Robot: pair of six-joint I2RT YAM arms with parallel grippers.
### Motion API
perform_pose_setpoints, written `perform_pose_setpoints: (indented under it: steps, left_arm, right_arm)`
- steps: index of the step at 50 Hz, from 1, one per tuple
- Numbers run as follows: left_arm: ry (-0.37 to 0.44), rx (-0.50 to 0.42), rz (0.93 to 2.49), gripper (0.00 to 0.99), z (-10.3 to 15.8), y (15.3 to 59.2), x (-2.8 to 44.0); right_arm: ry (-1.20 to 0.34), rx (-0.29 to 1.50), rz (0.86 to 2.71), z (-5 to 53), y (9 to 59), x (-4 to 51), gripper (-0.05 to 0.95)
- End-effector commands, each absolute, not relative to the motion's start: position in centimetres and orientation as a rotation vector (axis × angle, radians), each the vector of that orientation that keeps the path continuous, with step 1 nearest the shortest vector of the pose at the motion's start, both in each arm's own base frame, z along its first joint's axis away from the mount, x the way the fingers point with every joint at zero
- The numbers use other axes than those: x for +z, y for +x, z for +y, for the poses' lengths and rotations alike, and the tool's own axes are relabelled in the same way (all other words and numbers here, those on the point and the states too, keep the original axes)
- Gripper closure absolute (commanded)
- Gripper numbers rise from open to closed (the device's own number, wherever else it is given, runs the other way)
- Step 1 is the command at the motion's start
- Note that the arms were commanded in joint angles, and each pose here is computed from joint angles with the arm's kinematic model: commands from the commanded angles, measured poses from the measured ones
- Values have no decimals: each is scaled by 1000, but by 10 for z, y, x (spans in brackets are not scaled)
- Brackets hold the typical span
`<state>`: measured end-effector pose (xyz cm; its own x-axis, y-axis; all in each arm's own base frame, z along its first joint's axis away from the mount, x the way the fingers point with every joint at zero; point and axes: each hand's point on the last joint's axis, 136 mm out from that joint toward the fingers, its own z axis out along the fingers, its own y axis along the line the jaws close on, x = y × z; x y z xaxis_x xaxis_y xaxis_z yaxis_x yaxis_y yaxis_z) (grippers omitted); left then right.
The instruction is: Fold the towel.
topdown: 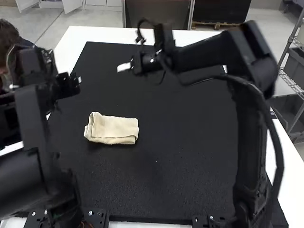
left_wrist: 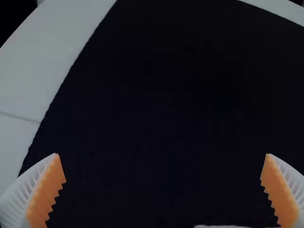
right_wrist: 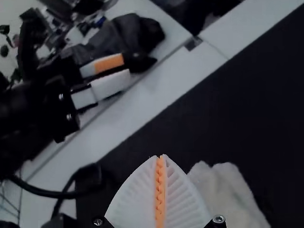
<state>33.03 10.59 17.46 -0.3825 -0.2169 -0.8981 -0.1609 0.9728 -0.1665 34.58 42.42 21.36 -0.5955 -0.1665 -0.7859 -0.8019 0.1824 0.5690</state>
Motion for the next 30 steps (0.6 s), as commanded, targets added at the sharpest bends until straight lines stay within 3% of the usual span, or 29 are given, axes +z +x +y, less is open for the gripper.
perform_pose_setpoints:
  steps: [1, 12, 30]
  left_arm:
    - [-274, -103, 1891, 28, 91, 342, 209]
    - [-210, -143, 1858, 28, 59, 356, 235]
    - [-181, -102, 1756, 34, 52, 352, 288]
  right_arm:
    - [-806, 1357, 1822, 389, 365, 260, 918]
    - [-641, 1206, 1742, 319, 388, 304, 918]
    - [-430, 1018, 1644, 234, 390, 354, 918]
